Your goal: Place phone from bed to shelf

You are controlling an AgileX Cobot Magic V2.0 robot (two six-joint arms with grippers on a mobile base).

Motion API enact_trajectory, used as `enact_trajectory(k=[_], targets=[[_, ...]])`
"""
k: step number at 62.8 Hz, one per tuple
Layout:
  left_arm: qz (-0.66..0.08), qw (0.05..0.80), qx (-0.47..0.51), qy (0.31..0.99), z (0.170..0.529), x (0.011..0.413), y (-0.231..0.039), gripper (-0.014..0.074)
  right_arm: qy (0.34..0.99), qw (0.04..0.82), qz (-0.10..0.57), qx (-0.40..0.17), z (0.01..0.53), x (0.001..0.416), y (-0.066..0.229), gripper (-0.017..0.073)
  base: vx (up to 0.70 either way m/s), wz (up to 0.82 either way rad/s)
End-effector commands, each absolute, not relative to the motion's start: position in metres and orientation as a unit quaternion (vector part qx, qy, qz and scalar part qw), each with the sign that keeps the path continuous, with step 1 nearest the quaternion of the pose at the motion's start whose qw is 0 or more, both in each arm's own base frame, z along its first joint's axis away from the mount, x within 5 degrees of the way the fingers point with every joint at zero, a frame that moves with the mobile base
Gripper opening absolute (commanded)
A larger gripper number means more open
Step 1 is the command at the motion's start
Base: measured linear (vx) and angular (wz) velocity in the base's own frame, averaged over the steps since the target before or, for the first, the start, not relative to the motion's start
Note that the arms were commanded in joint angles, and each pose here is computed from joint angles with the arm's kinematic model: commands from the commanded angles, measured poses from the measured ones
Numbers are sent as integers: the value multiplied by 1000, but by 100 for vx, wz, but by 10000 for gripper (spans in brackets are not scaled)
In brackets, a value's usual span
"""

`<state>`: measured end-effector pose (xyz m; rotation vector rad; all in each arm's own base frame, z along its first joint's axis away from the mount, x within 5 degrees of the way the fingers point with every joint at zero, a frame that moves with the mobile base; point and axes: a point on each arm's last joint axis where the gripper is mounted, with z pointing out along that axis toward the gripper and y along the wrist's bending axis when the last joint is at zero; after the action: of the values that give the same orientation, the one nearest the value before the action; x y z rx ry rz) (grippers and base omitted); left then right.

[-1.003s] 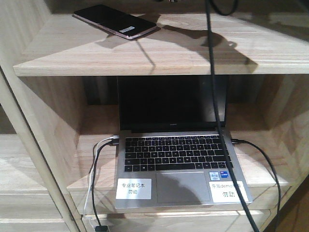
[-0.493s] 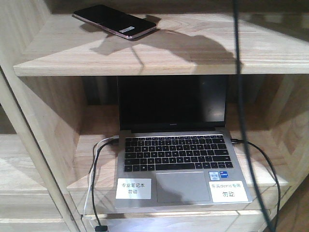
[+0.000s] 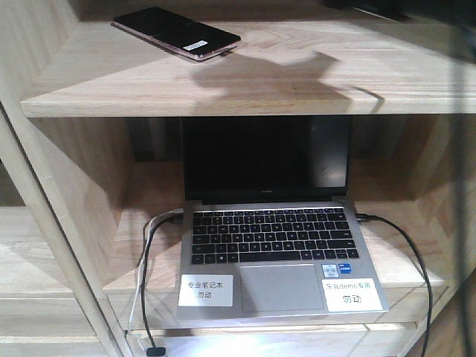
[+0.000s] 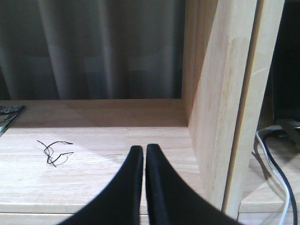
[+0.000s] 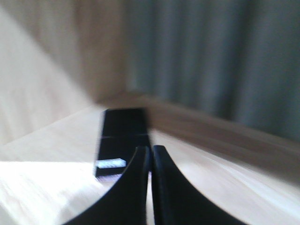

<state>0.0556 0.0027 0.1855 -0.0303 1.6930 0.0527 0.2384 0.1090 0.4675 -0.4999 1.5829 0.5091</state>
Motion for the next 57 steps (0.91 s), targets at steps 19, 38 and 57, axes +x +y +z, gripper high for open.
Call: enact_trajectory(k=[19,38,57], targets=[[22,688,-17,725,190,56,3,1,651,711,210,-163,444,136,65,-5,0,0],[22,688,-17,725,190,56,3,1,616,745,218,-132,392,62,37,-5,0,0],[22,688,-17,725,190,56,3,1,596,762,217,-128,338,29,25,-5,0,0]])
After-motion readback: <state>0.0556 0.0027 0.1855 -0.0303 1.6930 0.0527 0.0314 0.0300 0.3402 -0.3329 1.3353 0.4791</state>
